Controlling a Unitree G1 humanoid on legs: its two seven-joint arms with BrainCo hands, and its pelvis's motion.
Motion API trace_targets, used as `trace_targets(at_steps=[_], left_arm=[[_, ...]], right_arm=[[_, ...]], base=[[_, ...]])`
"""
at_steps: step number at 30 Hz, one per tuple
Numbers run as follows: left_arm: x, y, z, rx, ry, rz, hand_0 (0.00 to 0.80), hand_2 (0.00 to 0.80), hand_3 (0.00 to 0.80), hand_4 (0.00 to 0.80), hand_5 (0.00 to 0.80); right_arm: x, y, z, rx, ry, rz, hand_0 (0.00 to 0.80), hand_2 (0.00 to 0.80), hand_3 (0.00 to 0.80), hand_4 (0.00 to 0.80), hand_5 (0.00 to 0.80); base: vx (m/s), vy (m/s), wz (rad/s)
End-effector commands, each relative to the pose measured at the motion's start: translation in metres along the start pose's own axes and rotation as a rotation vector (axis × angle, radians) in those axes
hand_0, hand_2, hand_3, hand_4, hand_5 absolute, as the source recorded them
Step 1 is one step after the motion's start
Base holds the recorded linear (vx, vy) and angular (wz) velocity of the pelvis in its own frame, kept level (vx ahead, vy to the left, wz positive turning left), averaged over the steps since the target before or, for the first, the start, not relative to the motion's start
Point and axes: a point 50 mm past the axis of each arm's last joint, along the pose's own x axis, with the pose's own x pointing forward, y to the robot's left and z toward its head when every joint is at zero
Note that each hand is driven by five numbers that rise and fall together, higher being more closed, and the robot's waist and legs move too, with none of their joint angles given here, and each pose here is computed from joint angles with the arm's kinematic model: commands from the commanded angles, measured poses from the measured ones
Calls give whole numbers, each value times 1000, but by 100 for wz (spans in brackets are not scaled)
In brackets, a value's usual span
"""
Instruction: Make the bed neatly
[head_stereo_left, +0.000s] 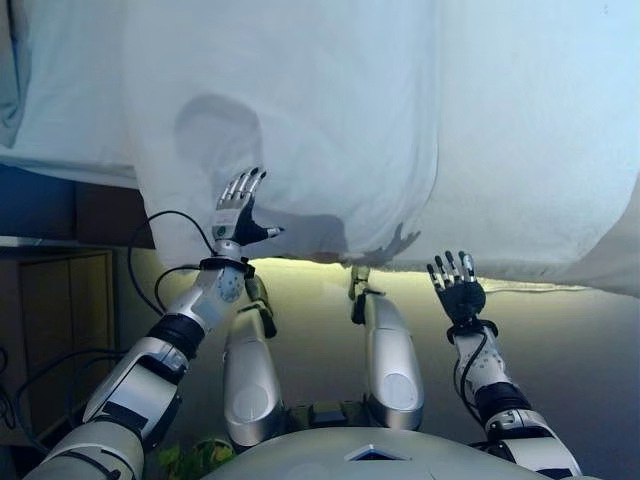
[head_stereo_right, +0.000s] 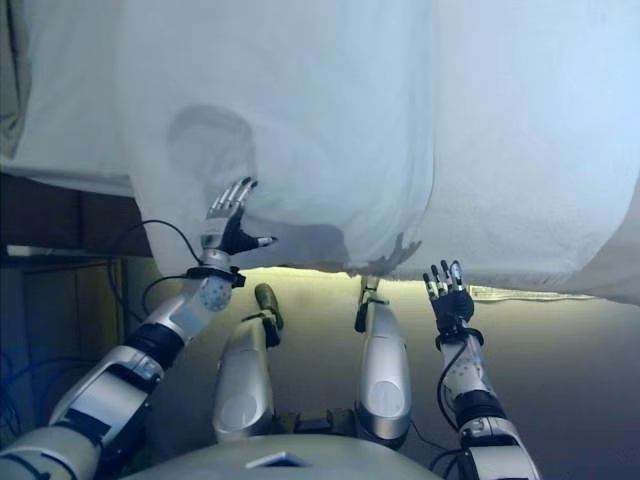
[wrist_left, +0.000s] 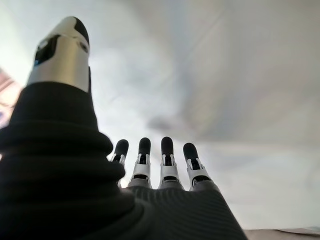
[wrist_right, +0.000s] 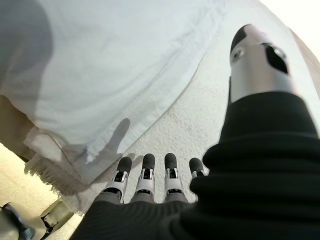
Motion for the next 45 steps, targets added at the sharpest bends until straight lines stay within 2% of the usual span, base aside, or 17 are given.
trace_targets(at_steps=[1,11,16,26,33,43,44,45], left_arm=[[5,7,-9,148,10,69,0,0,0,0,0],[17,31,-35,443,84,145,0,0,0,0,0],[31,48,-34,514,88,224,0,0,0,0,0],[51,80,-33,517,126,353,0,0,0,0,0],[50,86,-31,438,105,416,0,0,0,0,0],[39,82,-54,441,187,323,0,0,0,0,0],[37,81,-57,440,201,308,213,213,213,213,213],[34,79,-62,439,218,288,637,637,637,637,637]], right_arm=[[-2,12,17,5,-87,74,0,0,0,0,0],[-2,29,23,13,-115,163,0,0,0,0,0],[3,45,25,9,-125,230,0,0,0,0,0],[5,60,26,18,-126,287,0,0,0,0,0],[1,59,28,17,-122,289,0,0,0,0,0],[4,50,33,-6,-81,252,0,0,0,0,0],[4,48,34,-11,-79,249,0,0,0,0,0],[4,47,37,-16,-76,246,0,0,0,0,0]], base=[[17,11,-4],[-38,9,-8],[-88,12,-2],[-34,17,-4],[-12,35,-9],[48,38,-8],[51,55,-8],[56,61,-8]])
